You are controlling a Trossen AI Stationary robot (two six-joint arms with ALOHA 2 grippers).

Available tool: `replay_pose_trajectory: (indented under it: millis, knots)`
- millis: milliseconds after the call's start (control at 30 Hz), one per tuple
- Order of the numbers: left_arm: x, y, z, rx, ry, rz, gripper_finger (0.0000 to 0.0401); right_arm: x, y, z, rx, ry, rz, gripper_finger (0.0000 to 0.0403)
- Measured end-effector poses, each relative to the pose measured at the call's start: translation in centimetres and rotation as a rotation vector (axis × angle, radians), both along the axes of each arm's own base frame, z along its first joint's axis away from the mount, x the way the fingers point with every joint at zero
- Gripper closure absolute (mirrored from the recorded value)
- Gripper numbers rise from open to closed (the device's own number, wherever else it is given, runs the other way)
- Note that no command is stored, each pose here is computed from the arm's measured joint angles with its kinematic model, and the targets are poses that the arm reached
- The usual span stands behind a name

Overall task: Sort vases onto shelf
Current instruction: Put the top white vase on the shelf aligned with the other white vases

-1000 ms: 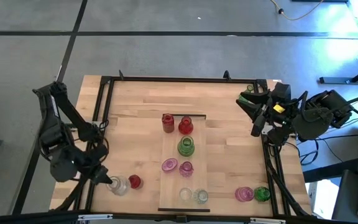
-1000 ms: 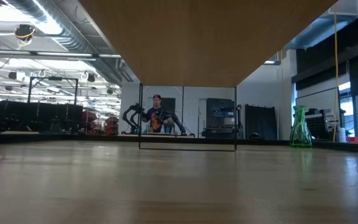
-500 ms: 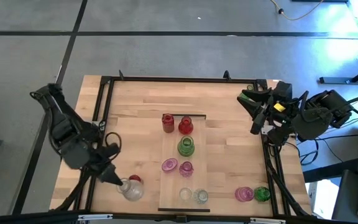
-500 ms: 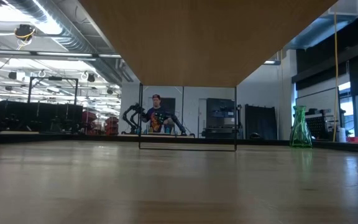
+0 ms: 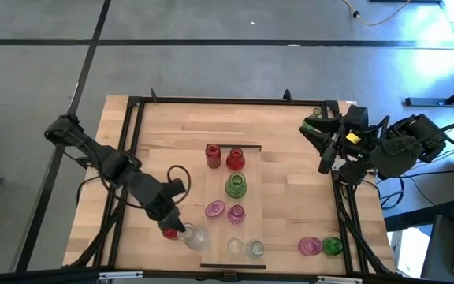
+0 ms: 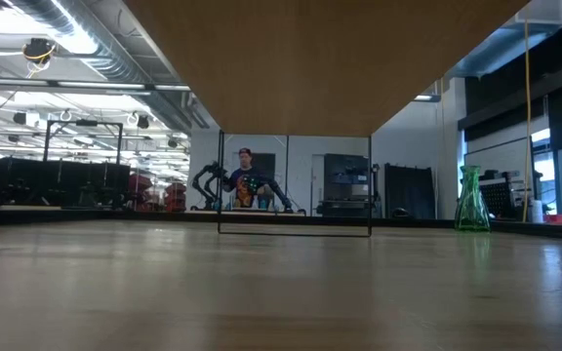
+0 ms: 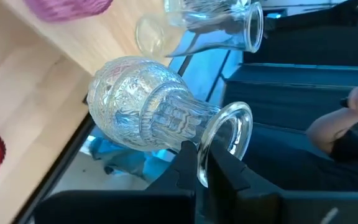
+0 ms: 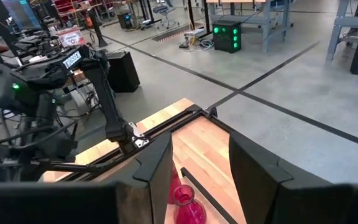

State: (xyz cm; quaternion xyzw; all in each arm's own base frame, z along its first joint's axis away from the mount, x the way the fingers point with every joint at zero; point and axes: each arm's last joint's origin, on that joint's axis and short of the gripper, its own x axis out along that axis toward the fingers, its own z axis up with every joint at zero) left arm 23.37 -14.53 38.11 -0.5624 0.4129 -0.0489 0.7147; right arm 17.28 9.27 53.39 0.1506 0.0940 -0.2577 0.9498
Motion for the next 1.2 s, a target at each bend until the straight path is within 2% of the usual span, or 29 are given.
replay_pose_trajectory:
  millis: [233,567,1000,1200]
  knots:
    - [2.0,-1.2,0.7,0.085,0.074,-0.038,0.0395,0.0,0.0,0.0,0.002,-0.001,0.0,0.0256]
    - [5.5,-1.3,0.1,0.063,0.117,-0.073,0.0395,0.1,0.1,0.0,0.01,0.001,0.013,0.0256]
    - [5.8,-1.3,0.1,0.054,0.117,-0.023,0.0396,0.8,0.7,-0.6,0.014,0.05,0.062,0.0256]
    - [6.8,-2.3,-1.0,0.043,0.144,-0.042,0.0396,0.8,0.7,-0.6,0.011,0.05,0.058,0.0256]
